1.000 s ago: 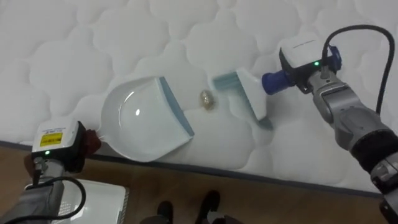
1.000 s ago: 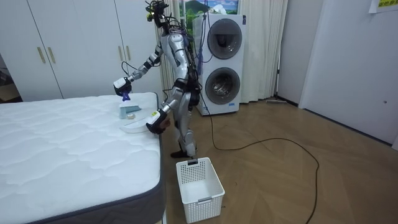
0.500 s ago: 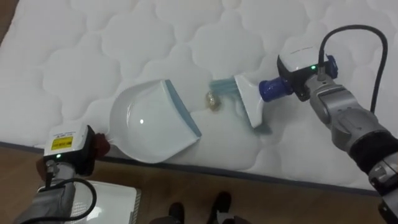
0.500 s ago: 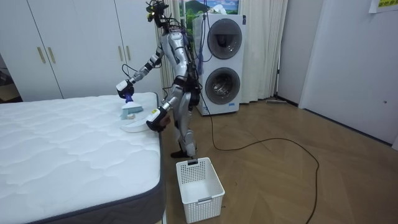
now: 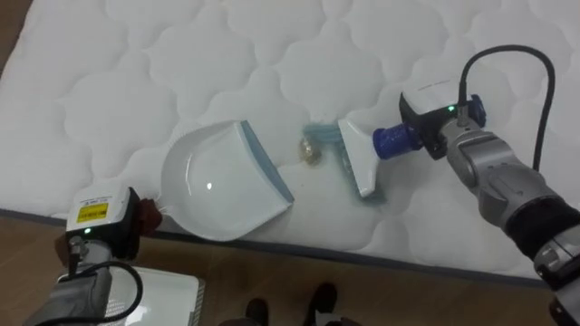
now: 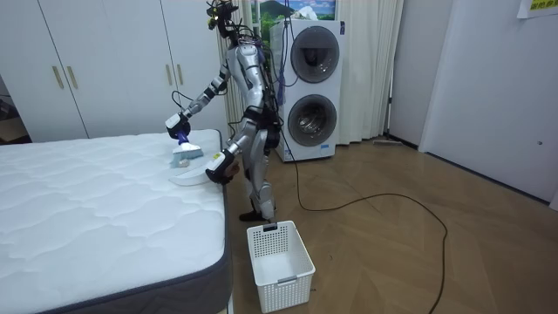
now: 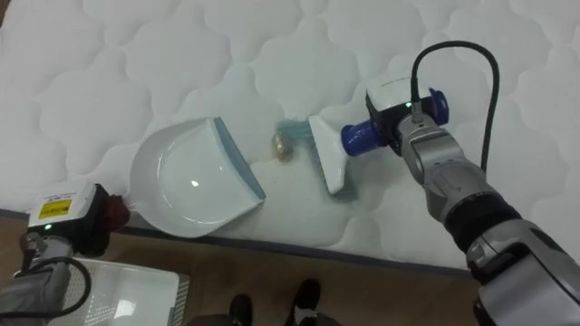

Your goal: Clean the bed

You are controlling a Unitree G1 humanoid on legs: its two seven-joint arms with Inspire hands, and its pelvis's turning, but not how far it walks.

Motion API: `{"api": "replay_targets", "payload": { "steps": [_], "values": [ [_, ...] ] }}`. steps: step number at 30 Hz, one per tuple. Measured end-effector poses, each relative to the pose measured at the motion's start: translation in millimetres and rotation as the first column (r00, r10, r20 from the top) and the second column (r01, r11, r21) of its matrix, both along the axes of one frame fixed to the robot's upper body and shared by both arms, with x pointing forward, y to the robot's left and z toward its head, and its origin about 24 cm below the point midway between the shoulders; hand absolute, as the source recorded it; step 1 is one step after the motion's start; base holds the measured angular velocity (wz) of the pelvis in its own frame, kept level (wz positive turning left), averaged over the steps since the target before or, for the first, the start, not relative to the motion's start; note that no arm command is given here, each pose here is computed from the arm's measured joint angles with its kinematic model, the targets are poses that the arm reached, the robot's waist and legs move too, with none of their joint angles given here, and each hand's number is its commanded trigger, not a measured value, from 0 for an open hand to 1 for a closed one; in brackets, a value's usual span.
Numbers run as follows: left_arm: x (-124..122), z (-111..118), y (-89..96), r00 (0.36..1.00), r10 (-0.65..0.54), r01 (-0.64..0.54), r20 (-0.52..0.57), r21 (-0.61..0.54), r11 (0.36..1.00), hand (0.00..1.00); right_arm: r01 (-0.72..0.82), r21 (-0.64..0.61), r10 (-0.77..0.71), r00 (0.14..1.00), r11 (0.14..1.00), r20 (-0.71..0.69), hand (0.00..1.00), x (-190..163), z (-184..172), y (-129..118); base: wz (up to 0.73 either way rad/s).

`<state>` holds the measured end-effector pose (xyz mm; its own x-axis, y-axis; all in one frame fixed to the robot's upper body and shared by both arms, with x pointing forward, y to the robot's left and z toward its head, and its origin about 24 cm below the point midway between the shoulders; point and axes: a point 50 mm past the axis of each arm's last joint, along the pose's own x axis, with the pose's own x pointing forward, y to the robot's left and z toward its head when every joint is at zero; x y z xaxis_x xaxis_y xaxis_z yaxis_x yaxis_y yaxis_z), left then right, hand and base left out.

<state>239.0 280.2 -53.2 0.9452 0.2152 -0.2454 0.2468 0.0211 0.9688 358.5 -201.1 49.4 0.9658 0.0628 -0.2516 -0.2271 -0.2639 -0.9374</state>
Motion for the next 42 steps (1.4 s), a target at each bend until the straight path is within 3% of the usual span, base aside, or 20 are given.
{"api": "replay_targets", "payload": {
  "steps": [14, 42],
  "values": [
    [-3.2, -4.4, -3.1, 1.0, -0.004, 0.004, -0.017, 0.007, 1.0, 1.0, -0.028, 0.174, 0.038, 0.998, 0.984, -0.058, 1.0, -3.3, -6.6, 30.0, 0.0],
    [-7.8, -13.9, -14.1, 0.998, -0.01, 0.009, -0.055, -0.014, 1.0, 1.0, -0.017, 0.182, 0.032, 0.996, 0.983, -0.078, 1.0, -10.7, -18.5, 28.4, 0.01]
  ]
}}
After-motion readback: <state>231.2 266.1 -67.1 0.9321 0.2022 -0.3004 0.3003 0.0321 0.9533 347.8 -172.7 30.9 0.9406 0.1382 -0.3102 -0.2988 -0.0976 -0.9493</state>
